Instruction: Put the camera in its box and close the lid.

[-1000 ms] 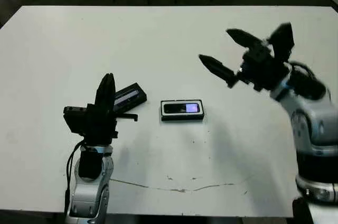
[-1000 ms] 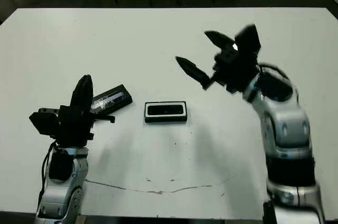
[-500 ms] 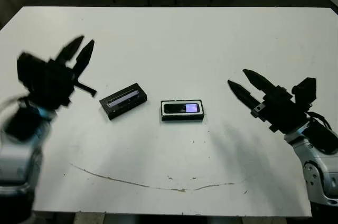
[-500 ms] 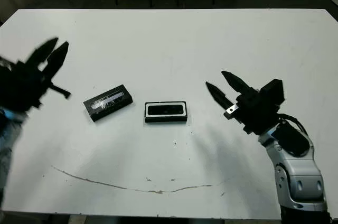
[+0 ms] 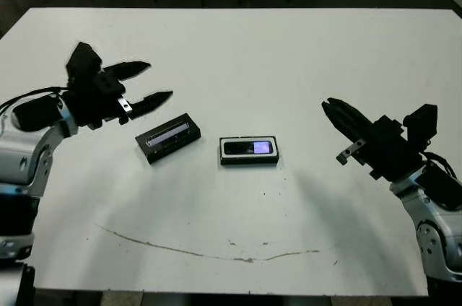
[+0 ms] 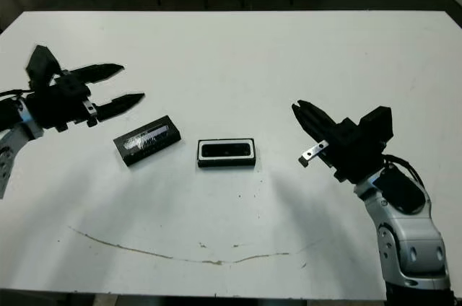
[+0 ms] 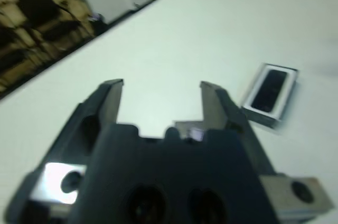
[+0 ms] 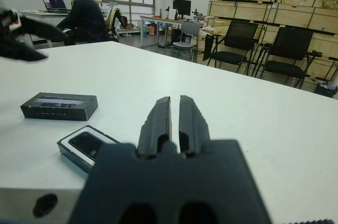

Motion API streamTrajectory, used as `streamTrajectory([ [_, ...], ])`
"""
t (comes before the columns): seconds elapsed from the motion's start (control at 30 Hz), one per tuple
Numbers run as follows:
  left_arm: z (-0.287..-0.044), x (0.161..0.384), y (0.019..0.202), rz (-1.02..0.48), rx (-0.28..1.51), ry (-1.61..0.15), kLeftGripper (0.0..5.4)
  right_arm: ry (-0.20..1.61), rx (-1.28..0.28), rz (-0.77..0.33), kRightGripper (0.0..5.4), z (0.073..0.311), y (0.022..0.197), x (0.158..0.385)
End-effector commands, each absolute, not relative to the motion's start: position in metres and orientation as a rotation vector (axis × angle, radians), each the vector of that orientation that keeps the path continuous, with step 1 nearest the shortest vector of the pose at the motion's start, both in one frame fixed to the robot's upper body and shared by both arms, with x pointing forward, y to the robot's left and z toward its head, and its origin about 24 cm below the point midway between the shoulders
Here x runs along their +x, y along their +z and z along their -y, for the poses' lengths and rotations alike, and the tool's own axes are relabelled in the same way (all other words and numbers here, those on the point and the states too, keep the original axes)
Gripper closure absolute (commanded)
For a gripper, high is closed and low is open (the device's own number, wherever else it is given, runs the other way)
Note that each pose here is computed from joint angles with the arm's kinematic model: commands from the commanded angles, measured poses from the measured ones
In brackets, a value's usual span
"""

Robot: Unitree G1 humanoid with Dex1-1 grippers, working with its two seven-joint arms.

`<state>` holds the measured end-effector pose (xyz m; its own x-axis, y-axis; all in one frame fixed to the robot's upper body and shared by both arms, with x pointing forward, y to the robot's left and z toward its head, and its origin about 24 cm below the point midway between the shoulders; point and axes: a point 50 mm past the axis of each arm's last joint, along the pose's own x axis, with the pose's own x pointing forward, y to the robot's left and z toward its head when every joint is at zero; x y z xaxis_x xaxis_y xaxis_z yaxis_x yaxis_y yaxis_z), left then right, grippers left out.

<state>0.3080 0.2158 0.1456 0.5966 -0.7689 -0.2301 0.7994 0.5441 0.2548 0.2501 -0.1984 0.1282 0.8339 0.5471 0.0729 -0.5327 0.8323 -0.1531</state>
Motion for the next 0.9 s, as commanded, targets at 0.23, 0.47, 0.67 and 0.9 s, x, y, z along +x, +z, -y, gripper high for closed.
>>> streamTrajectory([
  [0.23,-0.221,0.306,0.119,-0.182,0.350,-0.982,0.01,0.561,-0.129,0.072,5.40,0.201,0.124,0.251],
  [0.47,-0.224,0.302,0.113,-0.233,0.457,-0.962,0.01,0.561,-0.125,0.068,5.40,0.201,0.122,0.252],
  [0.67,-0.224,0.301,0.105,-0.261,0.501,-0.935,0.01,0.560,-0.135,0.060,5.40,0.201,0.122,0.251],
  [0.9,-0.225,0.299,0.094,-0.297,0.457,-0.943,0.01,0.545,-0.126,0.062,5.40,0.202,0.123,0.251],
])
